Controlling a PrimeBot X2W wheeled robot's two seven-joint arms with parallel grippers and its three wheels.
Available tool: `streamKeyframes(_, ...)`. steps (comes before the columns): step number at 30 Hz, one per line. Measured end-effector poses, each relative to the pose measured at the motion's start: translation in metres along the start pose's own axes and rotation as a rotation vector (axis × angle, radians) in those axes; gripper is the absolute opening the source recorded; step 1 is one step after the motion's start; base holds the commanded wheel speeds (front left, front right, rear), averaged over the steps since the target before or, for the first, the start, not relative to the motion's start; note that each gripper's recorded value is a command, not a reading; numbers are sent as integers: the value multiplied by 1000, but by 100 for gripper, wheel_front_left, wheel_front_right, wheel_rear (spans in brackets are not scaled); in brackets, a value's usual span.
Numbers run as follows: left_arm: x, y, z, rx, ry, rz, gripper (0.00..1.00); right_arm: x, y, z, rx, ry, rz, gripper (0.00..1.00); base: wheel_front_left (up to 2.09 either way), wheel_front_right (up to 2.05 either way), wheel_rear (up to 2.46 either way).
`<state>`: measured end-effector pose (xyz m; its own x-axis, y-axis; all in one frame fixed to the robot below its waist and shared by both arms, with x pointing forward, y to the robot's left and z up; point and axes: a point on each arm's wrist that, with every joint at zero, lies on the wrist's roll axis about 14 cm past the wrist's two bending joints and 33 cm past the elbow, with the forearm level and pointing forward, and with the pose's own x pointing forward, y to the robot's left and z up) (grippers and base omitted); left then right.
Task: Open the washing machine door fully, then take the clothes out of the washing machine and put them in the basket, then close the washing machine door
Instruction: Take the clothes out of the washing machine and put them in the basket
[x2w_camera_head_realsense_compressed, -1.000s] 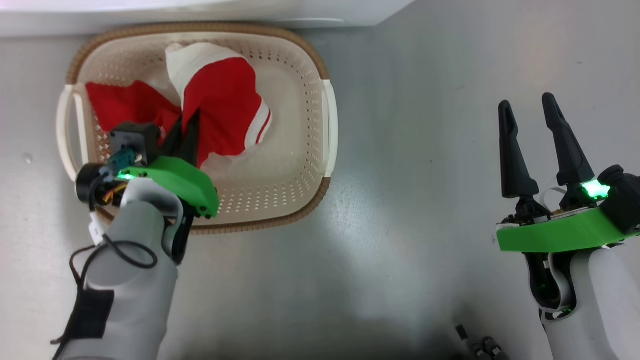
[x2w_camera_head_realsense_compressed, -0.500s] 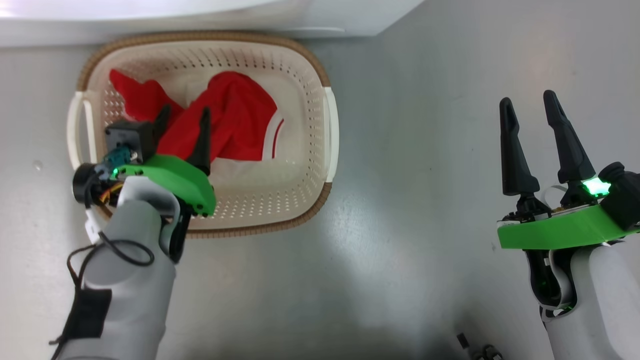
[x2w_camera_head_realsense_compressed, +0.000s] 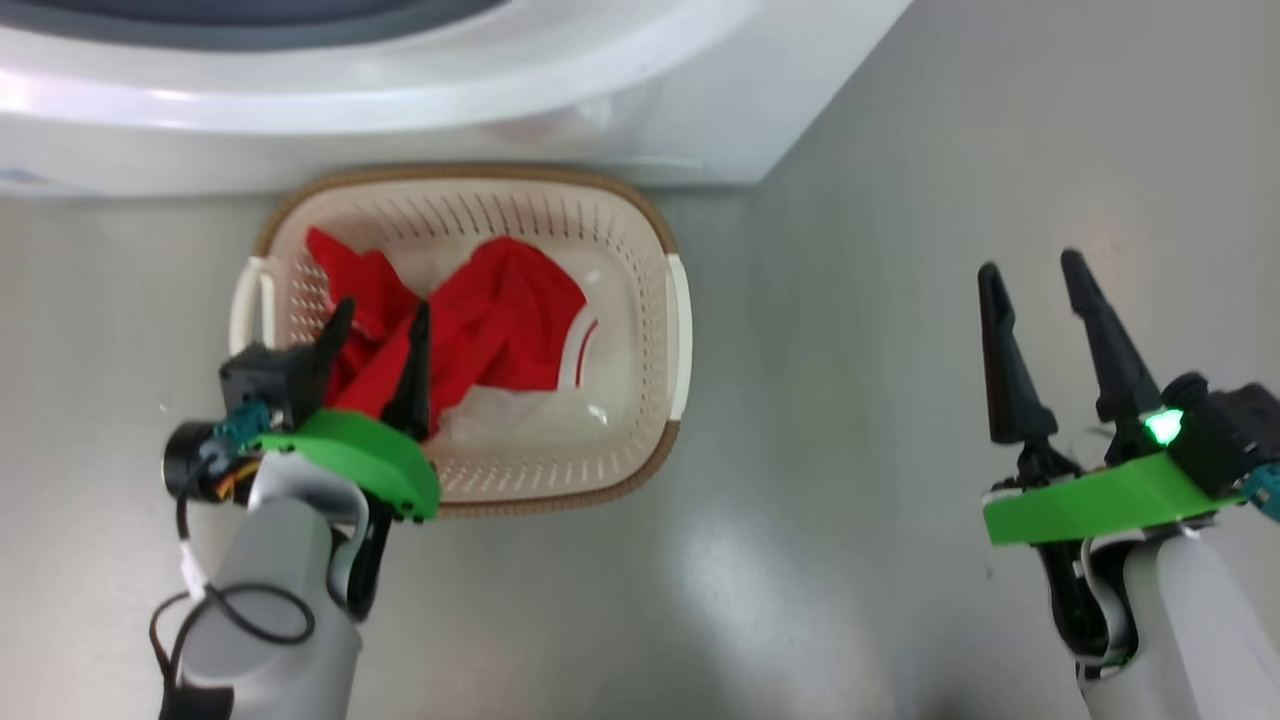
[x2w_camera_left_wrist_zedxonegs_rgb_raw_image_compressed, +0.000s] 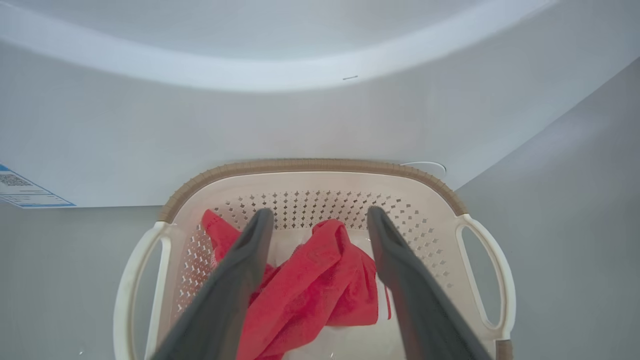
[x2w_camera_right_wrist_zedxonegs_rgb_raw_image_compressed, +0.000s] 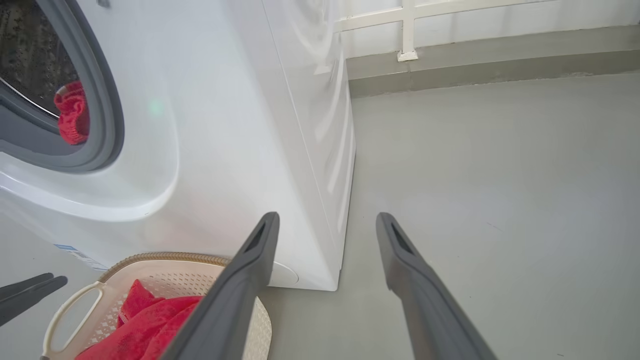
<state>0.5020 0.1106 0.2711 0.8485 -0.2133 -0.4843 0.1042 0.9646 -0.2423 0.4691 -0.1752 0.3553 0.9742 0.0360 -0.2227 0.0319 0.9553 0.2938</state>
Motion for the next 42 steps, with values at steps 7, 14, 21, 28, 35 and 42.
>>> streamKeyframes(7,-37,3,26,-2,-85,26,100,-23,8,15,-3,-15,16,100,0,0,0)
streamKeyframes(14,-77,0,54,40,-182,31,100,-53,15,26,-6,-23,27,100,0,0,0)
streamKeyframes(21,-119,-2,80,76,-291,43,100,-83,17,36,-8,-42,32,100,0,0,0)
streamKeyframes(28,-158,-2,104,92,-403,58,100,-107,17,47,-12,-73,30,100,0,0,0)
streamKeyframes(35,-194,-2,108,99,-460,71,100,-129,15,50,-7,-89,23,100,0,0,0)
streamKeyframes(42,-222,2,107,98,-499,102,100,-142,16,58,-9,-117,27,100,0,0,0)
